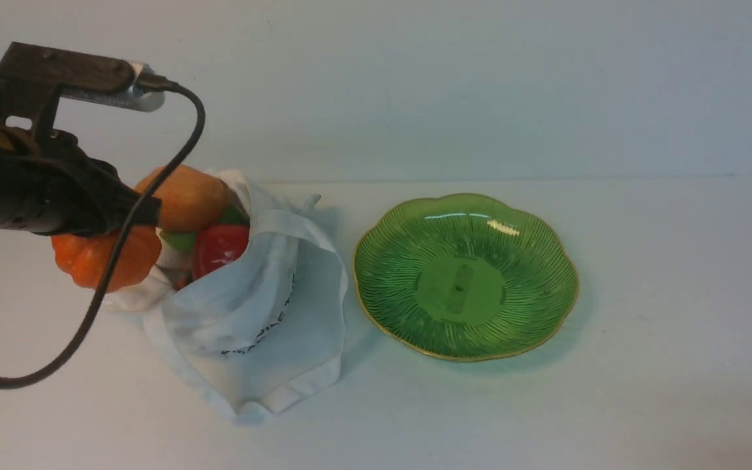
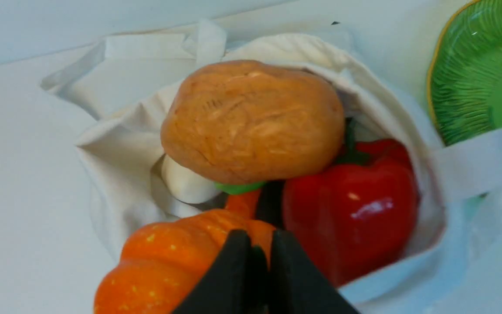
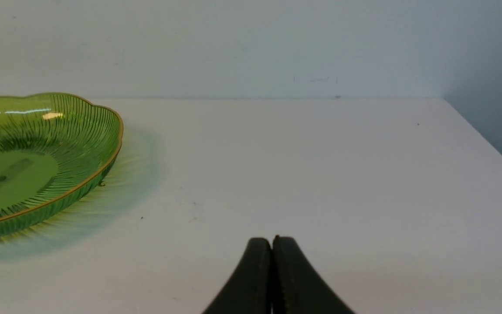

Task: Take vegetables from cloth bag on white table place on plate.
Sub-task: 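Move the orange pumpkin from the bag onto the plate with the left gripper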

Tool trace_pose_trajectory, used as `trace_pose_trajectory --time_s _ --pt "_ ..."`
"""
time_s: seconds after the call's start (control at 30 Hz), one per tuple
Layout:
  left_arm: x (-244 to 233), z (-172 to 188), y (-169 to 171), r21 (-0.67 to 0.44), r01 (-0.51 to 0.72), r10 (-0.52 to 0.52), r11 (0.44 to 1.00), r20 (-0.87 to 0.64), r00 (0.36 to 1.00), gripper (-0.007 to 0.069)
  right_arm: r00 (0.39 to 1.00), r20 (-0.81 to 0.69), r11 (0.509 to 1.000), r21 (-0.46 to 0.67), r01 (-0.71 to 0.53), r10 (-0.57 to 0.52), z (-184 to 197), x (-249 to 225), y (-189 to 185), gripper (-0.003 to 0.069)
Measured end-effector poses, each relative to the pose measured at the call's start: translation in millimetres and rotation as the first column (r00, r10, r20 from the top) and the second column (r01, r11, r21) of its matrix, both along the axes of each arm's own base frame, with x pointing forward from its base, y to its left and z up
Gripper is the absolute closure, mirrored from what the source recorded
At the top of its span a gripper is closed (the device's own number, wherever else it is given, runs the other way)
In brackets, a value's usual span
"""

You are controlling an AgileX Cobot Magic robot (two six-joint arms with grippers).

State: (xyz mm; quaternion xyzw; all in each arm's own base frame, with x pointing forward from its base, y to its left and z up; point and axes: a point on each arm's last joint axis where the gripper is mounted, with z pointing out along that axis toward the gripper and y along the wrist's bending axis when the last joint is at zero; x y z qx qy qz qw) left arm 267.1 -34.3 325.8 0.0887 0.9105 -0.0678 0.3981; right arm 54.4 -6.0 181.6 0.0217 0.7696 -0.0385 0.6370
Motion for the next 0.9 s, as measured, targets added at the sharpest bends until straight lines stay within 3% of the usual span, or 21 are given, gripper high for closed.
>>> trace_pose_trajectory --time_s 0.13,0.23,0.37,0.47,0.63,0.9 --pt "-20 20 -10 -0.089 0.031 -0.027 0.996 0.049 0.998 0.0599 1.0 0.0 1.0 0.0 0.0 0.0 0 0 0 0.0669" --pt "-31 30 -32 -0.129 0.152 -0.14 0.98 0.096 0.985 0.0599 1.0 0.0 1.0 0.0 0.0 0.0 0 0 0 0.0669" --pt "-36 26 -84 -0.175 0.372 -0.354 0.912 0.129 0.926 0.0599 1.0 0.0 1.0 0.0 0.0 0.0 0 0 0 0.0669" --pt "-29 14 -112 -0.196 0.422 -0.401 0.885 0.139 0.905 0.0599 1.0 0.0 1.0 0.0 0.0 0.0 0 0 0 0.0669" --pt "3 -21 -170 -0.198 0.447 -0.428 0.872 0.134 0.894 0.0599 1.0 0.0 1.0 0.0 0.0 0.0 0 0 0 0.0669" --pt "63 -64 -214 -0.188 0.423 -0.415 0.886 0.084 0.906 0.0572 1.0 0.0 1.0 0.0 0.0 0.0 0 0 0 0.0669"
